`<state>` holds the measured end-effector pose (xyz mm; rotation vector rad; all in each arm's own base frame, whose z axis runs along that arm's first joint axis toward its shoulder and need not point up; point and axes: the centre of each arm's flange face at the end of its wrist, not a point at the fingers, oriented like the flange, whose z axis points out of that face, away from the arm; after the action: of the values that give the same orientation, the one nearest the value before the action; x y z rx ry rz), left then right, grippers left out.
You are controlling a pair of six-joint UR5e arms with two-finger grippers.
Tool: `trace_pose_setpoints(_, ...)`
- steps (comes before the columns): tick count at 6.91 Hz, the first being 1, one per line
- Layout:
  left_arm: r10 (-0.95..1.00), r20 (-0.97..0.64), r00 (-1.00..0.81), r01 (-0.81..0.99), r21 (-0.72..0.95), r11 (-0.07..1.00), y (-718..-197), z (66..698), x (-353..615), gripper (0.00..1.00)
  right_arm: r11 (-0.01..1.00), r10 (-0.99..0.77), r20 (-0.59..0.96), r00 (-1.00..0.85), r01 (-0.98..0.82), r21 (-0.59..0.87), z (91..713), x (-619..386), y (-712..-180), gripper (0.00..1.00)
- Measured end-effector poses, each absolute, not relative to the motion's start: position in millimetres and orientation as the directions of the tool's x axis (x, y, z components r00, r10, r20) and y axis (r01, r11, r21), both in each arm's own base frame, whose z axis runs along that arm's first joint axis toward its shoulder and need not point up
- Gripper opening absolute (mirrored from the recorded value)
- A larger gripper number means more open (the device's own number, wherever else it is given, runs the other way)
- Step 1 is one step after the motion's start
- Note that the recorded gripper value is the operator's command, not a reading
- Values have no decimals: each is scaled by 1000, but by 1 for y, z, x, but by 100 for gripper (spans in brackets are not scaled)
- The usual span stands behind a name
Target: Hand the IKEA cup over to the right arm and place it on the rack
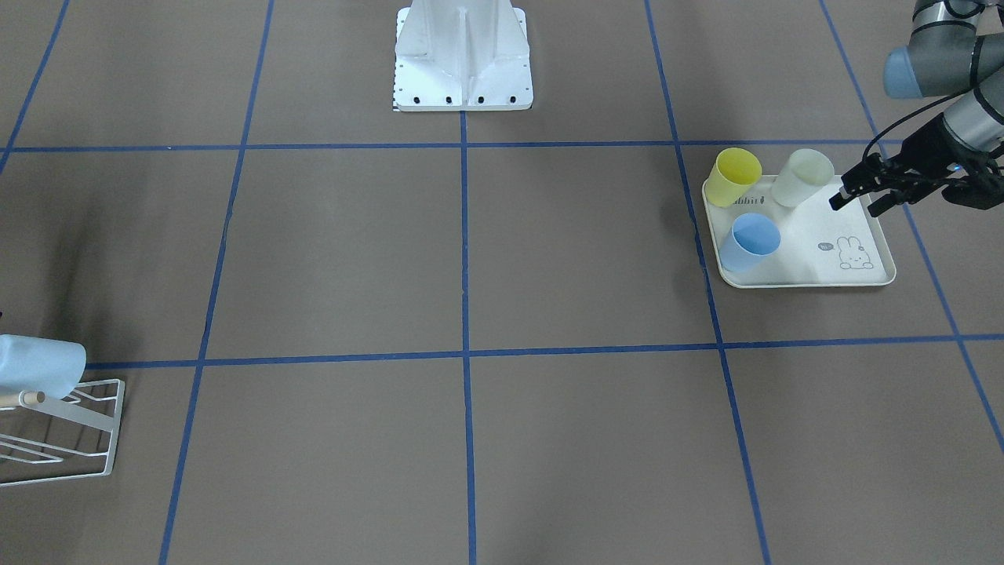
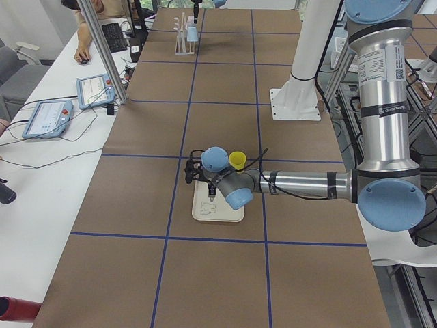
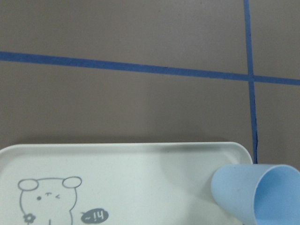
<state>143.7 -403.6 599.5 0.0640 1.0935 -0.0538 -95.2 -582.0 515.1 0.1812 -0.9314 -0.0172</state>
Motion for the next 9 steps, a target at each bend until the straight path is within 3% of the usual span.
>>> trace_pose_setpoints(3, -16, -877, 480, 12, -12, 1000, -357, 611, 148, 87, 985, -96, 796, 597, -59, 163, 514, -99, -581, 100)
trace_pose_setpoints(4, -7, -872, 490, -14, -16, 1000, -349, 614, 158, 67, 985, -96, 796, 597, -58, 163, 514, -99, -581, 100)
trace_pose_setpoints(5, -1, -867, 499, -30, -18, 999, -345, 617, 165, 2, 985, -96, 796, 598, -58, 162, 514, -99, -581, 100)
trace_pose_setpoints(9, 4, -867, 498, -44, -20, 999, -345, 616, 173, 0, 984, -102, 796, 596, -59, 170, 510, -99, -581, 100)
